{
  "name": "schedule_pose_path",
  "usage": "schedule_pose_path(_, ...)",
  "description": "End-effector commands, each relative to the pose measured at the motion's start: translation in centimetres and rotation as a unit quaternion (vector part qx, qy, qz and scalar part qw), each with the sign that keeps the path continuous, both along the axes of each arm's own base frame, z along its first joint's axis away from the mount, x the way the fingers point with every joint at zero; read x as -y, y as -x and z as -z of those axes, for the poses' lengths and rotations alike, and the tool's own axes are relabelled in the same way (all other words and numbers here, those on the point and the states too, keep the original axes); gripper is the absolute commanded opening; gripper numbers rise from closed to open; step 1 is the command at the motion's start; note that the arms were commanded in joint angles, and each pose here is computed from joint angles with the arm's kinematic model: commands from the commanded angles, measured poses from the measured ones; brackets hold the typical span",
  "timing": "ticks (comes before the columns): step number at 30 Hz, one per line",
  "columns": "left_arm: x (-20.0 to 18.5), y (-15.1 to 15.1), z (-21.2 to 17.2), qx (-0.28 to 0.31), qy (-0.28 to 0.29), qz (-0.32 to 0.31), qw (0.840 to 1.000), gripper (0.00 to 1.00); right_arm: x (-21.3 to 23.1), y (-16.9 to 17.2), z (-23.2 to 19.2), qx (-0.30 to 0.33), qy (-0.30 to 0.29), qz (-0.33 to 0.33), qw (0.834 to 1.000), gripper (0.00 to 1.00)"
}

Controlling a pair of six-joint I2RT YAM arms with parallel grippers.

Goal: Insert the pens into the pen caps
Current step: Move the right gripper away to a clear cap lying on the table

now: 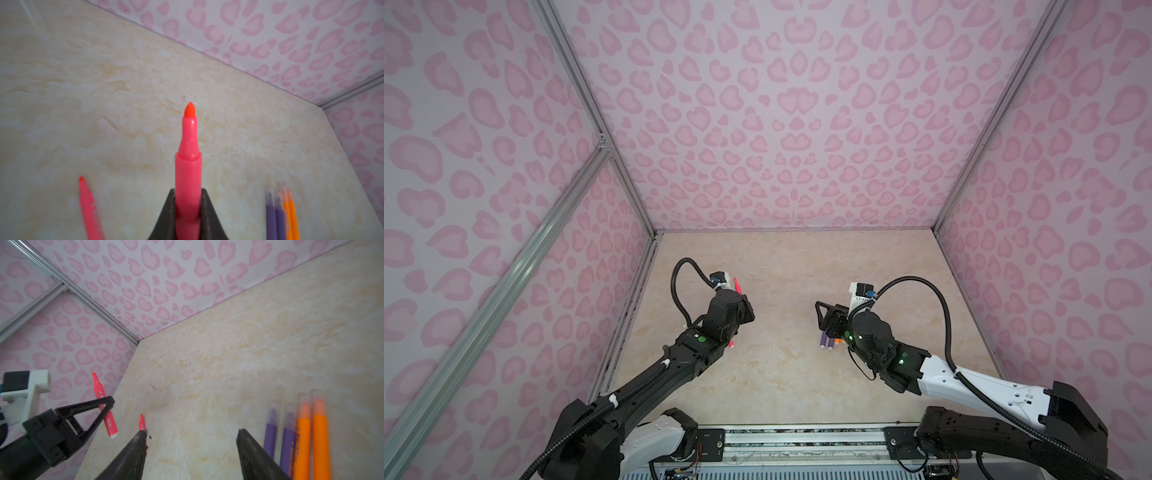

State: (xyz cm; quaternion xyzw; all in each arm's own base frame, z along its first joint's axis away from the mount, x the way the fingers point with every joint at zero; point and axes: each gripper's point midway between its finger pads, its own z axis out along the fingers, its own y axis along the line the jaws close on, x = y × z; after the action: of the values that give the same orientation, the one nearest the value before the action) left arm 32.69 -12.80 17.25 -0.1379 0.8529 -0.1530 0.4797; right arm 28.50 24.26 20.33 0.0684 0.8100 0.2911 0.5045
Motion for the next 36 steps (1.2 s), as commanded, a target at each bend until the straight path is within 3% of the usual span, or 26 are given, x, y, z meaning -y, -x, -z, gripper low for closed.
schedule_pose_path(1, -4.1, 0.8, -0.2, 0.002, -0.023, -0.084, 0.996, 0.03, -0.5, -1.7, -1.3, 0.032, 0.056, 0.002, 0.998, 0.69)
schedule_pose_path(6, -5.0, 1.2, -0.9, 0.011, -0.021, -0.097, 0.995, 0.03, -4.6, -6.3, -0.6, 0.043, 0.167, -0.043, 0.984, 0.75)
schedule_pose_path(10, -5.1, 1.2, -0.7, 0.007, -0.021, -0.1, 0.995, 0.03, -8.0, -11.1, 2.0, -0.024, 0.236, -0.101, 0.966, 0.78)
schedule_pose_path(11, -5.1, 1.2, -0.7, 0.006, -0.021, -0.1, 0.995, 0.03, -8.7, -12.0, 2.5, -0.025, 0.245, -0.112, 0.963, 0.97)
schedule_pose_path(13, -5.1, 1.2, -0.8, 0.007, -0.019, -0.099, 0.995, 0.03, -10.1, -14.0, 4.1, -0.035, 0.263, -0.135, 0.955, 0.99)
schedule_pose_path(15, -4.9, 1.3, -0.9, 0.008, -0.015, -0.095, 0.995, 0.03, -11.8, -15.6, 4.7, -0.034, 0.266, -0.171, 0.948, 0.99)
schedule_pose_path(18, -4.8, 1.3, -1.1, 0.01, -0.009, -0.09, 0.996, 0.03, -14.5, -16.5, 6.7, -0.032, 0.283, -0.253, 0.925, 0.99)
schedule_pose_path(23, -4.4, 1.0, -1.1, 0.008, -0.007, -0.083, 0.996, 0.03, -15.7, -19.4, 9.7, -0.047, 0.307, -0.289, 0.906, 0.99)
schedule_pose_path(28, -4.1, 0.8, -0.8, -0.001, -0.009, -0.077, 0.997, 0.03, -16.2, -22.0, 13.1, -0.08, 0.272, -0.352, 0.892, 0.83)
schedule_pose_path(32, -3.7, 0.6, -0.5, -0.007, -0.01, -0.072, 0.997, 0.03, -16.5, -23.8, 15.4, -0.097, 0.242, -0.381, 0.887, 0.89)
schedule_pose_path(36, -3.6, 0.4, -0.3, -0.011, -0.011, -0.07, 0.997, 0.03, -17.4, -24.0, 16.2, -0.098, 0.232, -0.4, 0.881, 0.88)
